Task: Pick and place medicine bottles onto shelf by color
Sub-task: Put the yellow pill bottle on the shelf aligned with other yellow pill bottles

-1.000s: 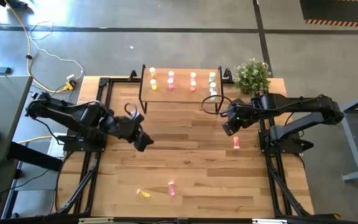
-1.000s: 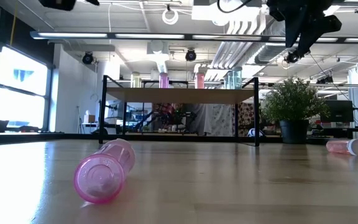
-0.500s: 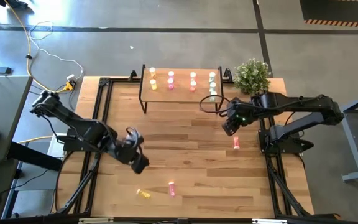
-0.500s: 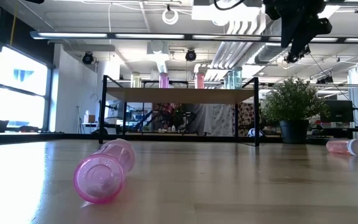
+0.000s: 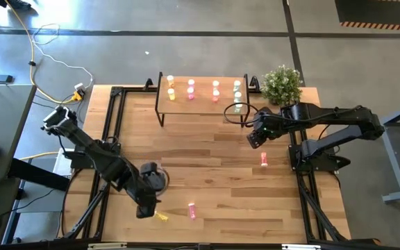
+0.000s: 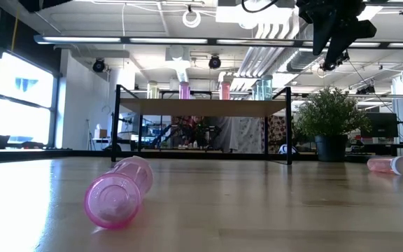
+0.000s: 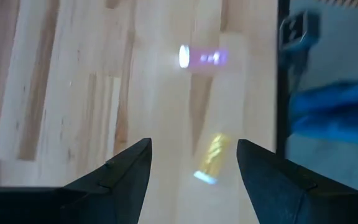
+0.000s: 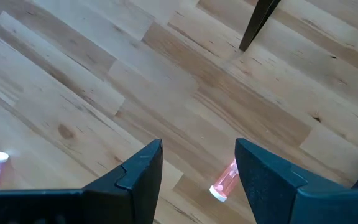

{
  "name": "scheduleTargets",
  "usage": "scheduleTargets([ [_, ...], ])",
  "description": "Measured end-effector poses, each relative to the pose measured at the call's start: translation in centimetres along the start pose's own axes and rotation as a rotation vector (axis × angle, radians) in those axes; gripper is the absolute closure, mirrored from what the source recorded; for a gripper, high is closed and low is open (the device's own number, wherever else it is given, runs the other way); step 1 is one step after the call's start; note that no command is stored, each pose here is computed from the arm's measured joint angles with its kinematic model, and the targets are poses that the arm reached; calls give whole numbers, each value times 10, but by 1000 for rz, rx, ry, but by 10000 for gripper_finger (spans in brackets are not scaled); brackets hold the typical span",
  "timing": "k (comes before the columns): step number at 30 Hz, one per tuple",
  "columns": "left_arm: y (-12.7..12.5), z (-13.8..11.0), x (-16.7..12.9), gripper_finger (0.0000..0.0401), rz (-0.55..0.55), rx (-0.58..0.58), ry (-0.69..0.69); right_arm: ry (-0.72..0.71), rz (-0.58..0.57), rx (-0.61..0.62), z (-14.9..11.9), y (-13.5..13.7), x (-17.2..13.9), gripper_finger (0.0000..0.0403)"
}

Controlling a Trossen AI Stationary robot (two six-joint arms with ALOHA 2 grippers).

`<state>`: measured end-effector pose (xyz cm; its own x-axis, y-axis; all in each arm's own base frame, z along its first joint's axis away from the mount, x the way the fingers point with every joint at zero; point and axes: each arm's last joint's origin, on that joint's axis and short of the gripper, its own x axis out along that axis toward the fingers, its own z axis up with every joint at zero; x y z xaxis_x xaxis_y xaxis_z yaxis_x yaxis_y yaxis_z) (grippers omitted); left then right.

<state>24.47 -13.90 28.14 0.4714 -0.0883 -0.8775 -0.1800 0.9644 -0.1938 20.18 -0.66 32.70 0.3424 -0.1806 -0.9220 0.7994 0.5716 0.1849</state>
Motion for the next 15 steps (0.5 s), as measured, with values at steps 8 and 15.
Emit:
scheduleTargets([
  [8,-20,-8,50,174,6,197,128,0,0,-1,0,0,0,210],
  [15,-35,-14,87,174,-7,245,151,-9,-7,-2,0,0,0,210],
])
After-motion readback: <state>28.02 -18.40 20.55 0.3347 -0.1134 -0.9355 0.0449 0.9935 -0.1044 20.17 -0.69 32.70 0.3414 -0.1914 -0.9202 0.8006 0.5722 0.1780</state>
